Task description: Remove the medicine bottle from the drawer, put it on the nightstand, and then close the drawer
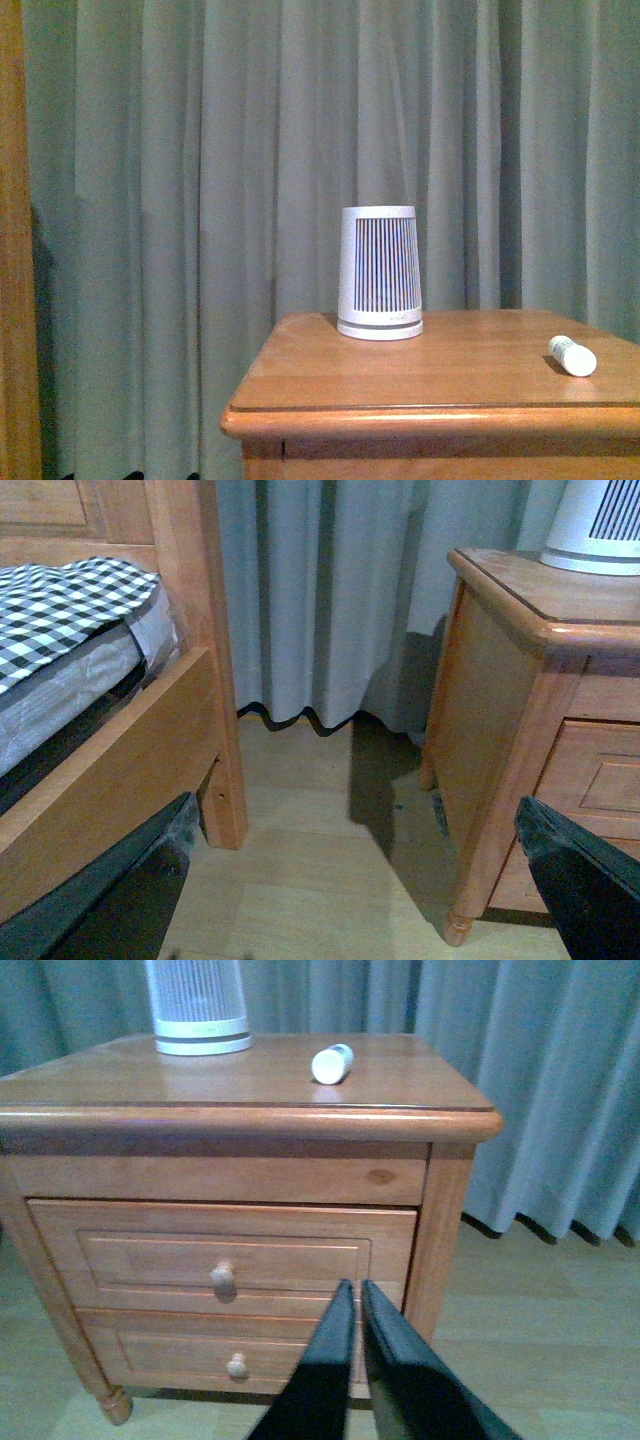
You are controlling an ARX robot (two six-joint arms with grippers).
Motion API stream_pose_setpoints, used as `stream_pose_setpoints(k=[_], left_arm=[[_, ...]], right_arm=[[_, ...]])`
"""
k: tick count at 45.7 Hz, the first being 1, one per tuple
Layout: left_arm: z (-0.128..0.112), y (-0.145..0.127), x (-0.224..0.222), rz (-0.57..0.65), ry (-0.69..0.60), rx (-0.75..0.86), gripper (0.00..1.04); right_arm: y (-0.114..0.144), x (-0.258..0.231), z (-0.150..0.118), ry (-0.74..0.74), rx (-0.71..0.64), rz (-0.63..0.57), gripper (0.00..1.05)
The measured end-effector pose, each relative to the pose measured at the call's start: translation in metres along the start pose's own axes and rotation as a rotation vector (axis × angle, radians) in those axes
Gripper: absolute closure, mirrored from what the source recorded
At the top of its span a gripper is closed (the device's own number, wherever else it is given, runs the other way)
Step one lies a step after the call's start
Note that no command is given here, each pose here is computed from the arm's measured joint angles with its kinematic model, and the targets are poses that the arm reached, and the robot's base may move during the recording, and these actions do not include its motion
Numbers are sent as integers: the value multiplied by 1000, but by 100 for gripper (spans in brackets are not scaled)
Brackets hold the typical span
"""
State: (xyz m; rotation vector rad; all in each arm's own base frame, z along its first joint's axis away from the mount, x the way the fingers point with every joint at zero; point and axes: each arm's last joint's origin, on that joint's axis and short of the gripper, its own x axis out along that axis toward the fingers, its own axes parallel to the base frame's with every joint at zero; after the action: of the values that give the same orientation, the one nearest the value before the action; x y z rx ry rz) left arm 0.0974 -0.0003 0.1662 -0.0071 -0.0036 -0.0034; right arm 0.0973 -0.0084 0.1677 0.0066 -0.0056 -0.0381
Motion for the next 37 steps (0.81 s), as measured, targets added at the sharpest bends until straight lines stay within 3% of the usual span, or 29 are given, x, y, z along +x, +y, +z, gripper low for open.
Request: stream_pose_setpoints(k=[2,32,37], left_arm=[[0,0,0,1,0,0,7],[0,0,0,0,0,0,7],[0,0,0,0,0,0,7]], right_arm=[[4,0,0,-2,-2,5,102],[8,0,0,-4,-2,38,102],[8,0,0,-4,-4,38,84]])
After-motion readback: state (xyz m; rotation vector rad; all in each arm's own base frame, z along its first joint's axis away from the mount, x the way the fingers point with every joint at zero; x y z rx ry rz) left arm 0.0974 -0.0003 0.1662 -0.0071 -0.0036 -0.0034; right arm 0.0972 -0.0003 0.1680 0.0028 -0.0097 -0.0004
